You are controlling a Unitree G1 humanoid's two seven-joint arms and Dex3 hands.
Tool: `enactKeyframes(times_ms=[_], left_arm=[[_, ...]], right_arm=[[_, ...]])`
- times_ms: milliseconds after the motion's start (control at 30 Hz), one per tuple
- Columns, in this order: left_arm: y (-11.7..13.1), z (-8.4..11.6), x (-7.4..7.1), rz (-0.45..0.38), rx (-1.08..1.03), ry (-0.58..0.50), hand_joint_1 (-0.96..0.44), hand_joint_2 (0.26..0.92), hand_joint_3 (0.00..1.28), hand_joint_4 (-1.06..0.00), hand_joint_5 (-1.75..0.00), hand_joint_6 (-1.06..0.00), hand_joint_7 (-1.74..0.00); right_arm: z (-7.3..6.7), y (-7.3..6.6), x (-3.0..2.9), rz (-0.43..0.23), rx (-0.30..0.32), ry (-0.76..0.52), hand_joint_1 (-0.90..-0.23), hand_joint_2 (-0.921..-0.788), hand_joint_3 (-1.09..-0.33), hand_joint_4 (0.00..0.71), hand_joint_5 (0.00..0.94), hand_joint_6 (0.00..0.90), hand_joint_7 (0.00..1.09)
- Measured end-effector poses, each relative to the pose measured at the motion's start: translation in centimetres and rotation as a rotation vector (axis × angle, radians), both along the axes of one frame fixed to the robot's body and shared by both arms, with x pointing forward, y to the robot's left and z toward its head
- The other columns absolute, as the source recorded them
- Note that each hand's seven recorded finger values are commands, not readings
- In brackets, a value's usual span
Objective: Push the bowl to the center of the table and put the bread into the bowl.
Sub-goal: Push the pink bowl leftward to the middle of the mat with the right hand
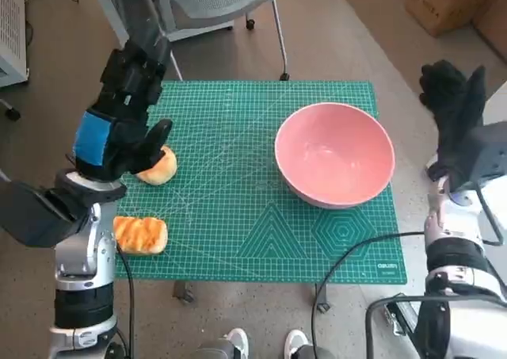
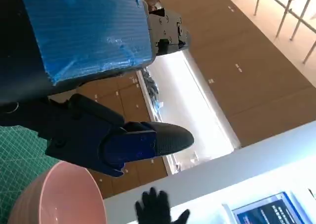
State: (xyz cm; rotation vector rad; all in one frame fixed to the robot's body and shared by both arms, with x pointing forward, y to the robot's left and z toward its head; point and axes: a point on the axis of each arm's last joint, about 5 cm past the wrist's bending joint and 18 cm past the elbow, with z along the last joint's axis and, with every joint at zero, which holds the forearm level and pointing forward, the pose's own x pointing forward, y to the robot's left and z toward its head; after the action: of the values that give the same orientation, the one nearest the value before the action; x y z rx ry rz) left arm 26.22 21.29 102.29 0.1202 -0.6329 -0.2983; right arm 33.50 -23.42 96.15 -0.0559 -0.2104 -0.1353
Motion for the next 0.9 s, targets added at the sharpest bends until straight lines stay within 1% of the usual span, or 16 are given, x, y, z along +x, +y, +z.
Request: enactKeyframes(times_ms=[167,367,433,500,633,767,900], left_arm=[[0.2,-0.2,-0.1,0.007,-0.004,0.007,-0.71,0.921,0.43,-0.02,0.00,0.00,-0.31],[0.3,-0.3,-0.1,0.011,-0.009,0.013,-0.71,0.921,0.42,-0.03,-0.01,0.00,-0.31],[0.3,-0.3,-0.2,0.013,-0.009,0.014,-0.71,0.921,0.42,-0.03,-0.01,0.00,-0.31],[0.4,-0.3,-0.2,0.014,-0.010,0.015,-0.71,0.921,0.42,-0.03,-0.01,0.00,-0.32],[0.4,-0.4,-0.3,0.015,-0.009,0.016,-0.71,0.921,0.41,-0.03,-0.01,0.00,-0.31],[0.5,-0.5,-0.4,0.019,-0.009,0.020,-0.71,0.921,0.41,-0.03,-0.01,0.00,-0.30],[0.6,-0.7,-0.5,0.025,-0.009,0.024,-0.72,0.921,0.41,-0.04,-0.01,0.00,-0.28]], right_arm=[[-0.7,0.3,-0.03,0.017,0.032,0.073,-0.656,-0.921,-0.775,0.039,0.003,0.220,0.00],[-1.6,0.7,-0.15,0.032,0.054,0.138,-0.652,-0.921,-0.798,0.039,0.006,0.245,0.01],[-1.9,1.0,-0.19,0.037,0.067,0.159,-0.644,-0.921,-0.802,0.060,0.015,0.257,0.02],[-2.3,1.4,-0.20,0.044,0.076,0.176,-0.656,-0.921,-0.805,0.084,0.024,0.266,0.02],[-2.6,2.3,-0.15,0.060,0.087,0.198,-0.672,-0.921,-0.809,0.109,0.030,0.270,0.02],[-3.0,3.1,-0.09,0.082,0.101,0.210,-0.649,-0.921,-0.807,0.093,0.015,0.260,0.02],[-3.2,3.9,-0.06,0.105,0.106,0.216,-0.650,-0.921,-0.814,0.070,0.004,0.257,0.01]])
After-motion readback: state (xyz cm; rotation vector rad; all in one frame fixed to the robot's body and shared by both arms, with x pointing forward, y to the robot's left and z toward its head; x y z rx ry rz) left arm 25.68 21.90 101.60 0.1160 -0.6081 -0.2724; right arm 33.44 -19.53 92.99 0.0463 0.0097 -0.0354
